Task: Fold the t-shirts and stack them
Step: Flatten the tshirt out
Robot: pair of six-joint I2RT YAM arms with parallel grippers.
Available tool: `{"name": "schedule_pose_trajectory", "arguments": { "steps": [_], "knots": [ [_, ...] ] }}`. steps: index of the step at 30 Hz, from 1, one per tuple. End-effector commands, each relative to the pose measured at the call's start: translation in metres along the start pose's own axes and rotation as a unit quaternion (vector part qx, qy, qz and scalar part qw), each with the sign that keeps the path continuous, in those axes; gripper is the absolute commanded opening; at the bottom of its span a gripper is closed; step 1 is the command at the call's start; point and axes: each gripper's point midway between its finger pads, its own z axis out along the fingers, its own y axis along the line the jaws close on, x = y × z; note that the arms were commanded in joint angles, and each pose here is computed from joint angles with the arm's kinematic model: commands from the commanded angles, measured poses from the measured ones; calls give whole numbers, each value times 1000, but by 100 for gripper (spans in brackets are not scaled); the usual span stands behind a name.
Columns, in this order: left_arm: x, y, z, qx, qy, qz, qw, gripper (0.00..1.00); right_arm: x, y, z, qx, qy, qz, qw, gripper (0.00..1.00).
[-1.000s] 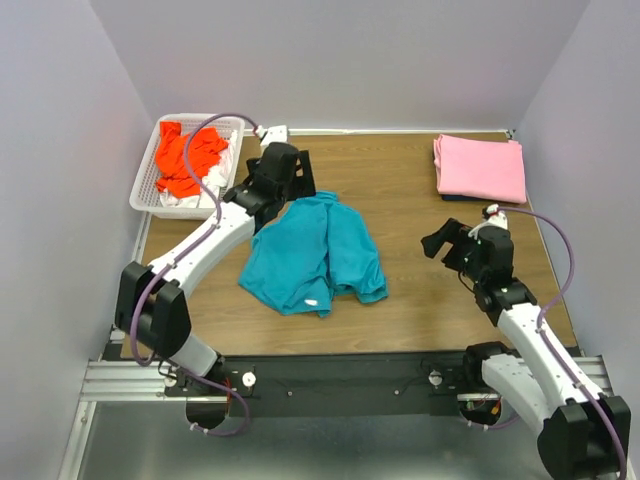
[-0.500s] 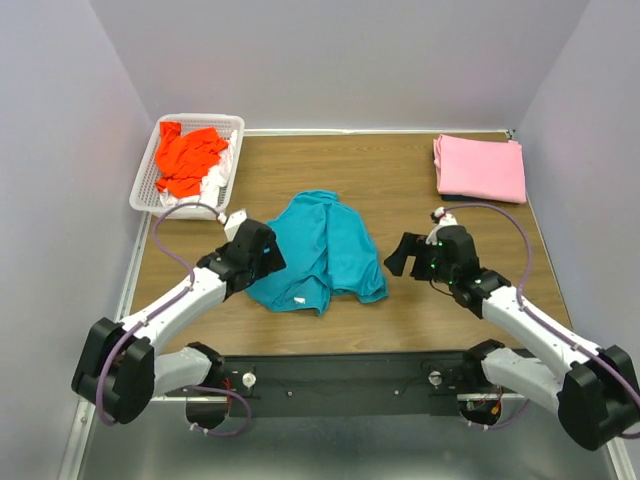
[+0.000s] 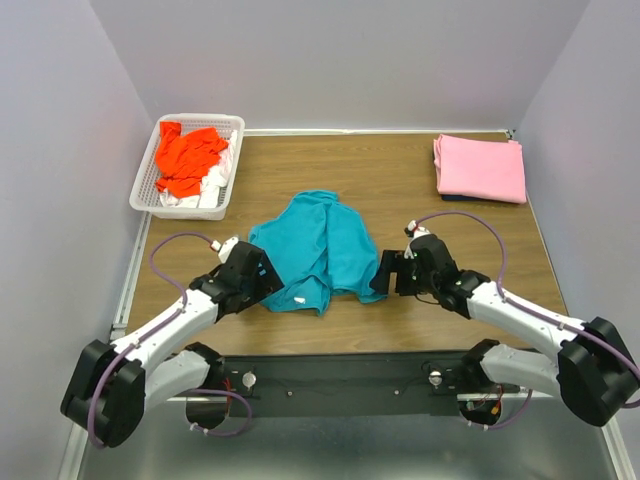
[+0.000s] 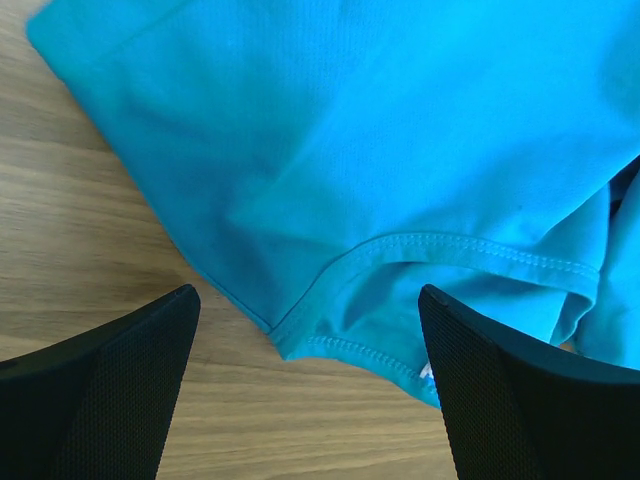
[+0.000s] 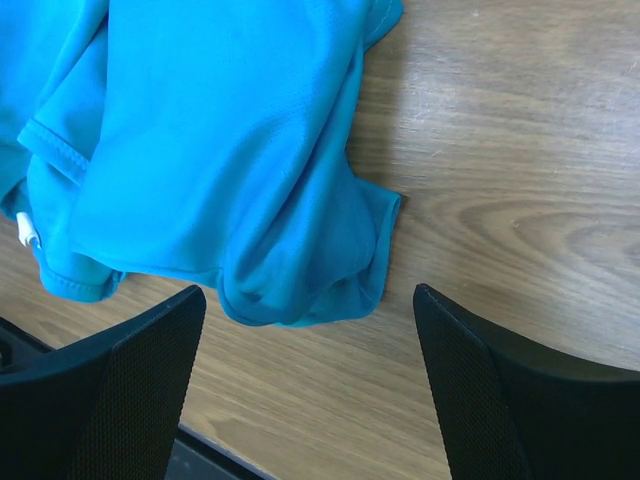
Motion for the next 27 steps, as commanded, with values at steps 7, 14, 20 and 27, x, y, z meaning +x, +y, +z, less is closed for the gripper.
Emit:
{"name": "schedule_pose_trajectory", "arguments": {
  "steps": [7,14,20,27],
  "knots": [
    [20,-3,22,2,47,11,999,81,8,8,13,-16,6,26,1000,74],
    [11,-4,29,-14,37,22,999,3,0,3,17,5,-14,33,999,35],
    [-25,-30,20,8,-23,39,999,0,-37,6,9,23,-75,21,997,8],
    [-123,-84,-39,35,-175,37,983,0,-107,3,-23,90,-184,11,979,1]
  ]
}}
